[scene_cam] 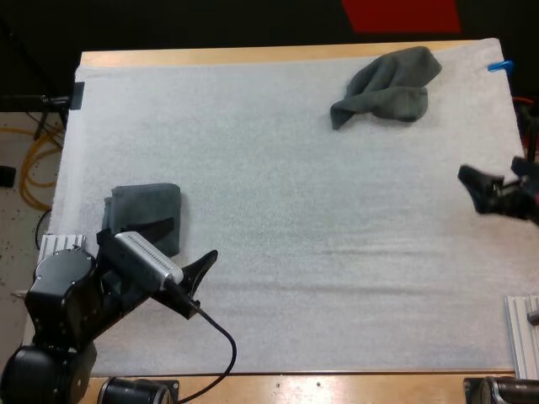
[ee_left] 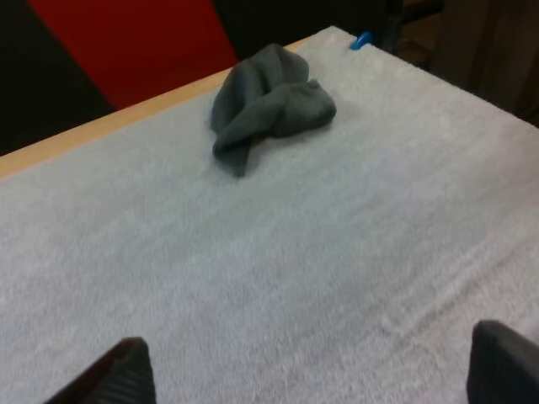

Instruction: Pick towel from pile fold and stack

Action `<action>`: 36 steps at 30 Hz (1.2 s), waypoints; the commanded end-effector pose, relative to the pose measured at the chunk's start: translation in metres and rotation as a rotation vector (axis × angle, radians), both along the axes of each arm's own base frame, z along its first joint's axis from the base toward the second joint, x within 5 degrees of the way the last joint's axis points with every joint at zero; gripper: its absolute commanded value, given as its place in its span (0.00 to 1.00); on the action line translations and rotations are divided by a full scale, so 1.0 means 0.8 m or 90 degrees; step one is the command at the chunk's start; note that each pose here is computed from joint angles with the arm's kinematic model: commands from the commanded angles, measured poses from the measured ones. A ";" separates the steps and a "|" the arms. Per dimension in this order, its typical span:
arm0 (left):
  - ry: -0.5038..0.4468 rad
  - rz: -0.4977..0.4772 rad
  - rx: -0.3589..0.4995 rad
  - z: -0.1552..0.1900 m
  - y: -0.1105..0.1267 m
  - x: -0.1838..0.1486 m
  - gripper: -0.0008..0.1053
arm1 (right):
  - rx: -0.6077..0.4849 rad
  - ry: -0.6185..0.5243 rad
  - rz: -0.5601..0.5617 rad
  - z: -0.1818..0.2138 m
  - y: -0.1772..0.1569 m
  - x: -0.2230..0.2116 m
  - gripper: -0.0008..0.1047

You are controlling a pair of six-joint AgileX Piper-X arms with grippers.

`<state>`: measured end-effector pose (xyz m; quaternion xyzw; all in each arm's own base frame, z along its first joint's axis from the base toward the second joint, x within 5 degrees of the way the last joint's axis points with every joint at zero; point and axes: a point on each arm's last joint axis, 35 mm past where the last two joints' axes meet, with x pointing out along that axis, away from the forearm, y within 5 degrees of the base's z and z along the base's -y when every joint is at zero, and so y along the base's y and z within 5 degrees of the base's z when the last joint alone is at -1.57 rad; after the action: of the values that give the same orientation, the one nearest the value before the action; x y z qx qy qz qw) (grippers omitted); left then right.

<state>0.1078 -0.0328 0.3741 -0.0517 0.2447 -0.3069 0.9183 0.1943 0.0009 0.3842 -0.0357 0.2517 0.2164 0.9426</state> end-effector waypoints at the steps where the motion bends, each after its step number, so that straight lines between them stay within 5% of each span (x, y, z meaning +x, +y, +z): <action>1: -0.010 -0.006 -0.006 0.005 -0.001 0.003 0.69 | -0.006 0.000 -0.012 0.001 -0.002 0.018 0.81; 18: 0.036 -0.014 -0.006 -0.007 -0.007 0.034 0.69 | -0.027 0.113 -0.084 -0.041 0.005 0.209 0.81; 26: 0.053 -0.016 -0.009 -0.011 -0.008 0.041 0.69 | -0.060 0.218 -0.101 -0.130 0.054 0.299 0.81; 36: 0.079 -0.025 -0.048 -0.011 -0.010 0.040 0.69 | -0.026 0.309 -0.165 -0.222 0.064 0.371 0.81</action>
<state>0.1398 -0.0393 0.3622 -0.0950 0.2964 -0.3214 0.8943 0.4891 0.0525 0.1972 0.0274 0.4873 0.0919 0.8680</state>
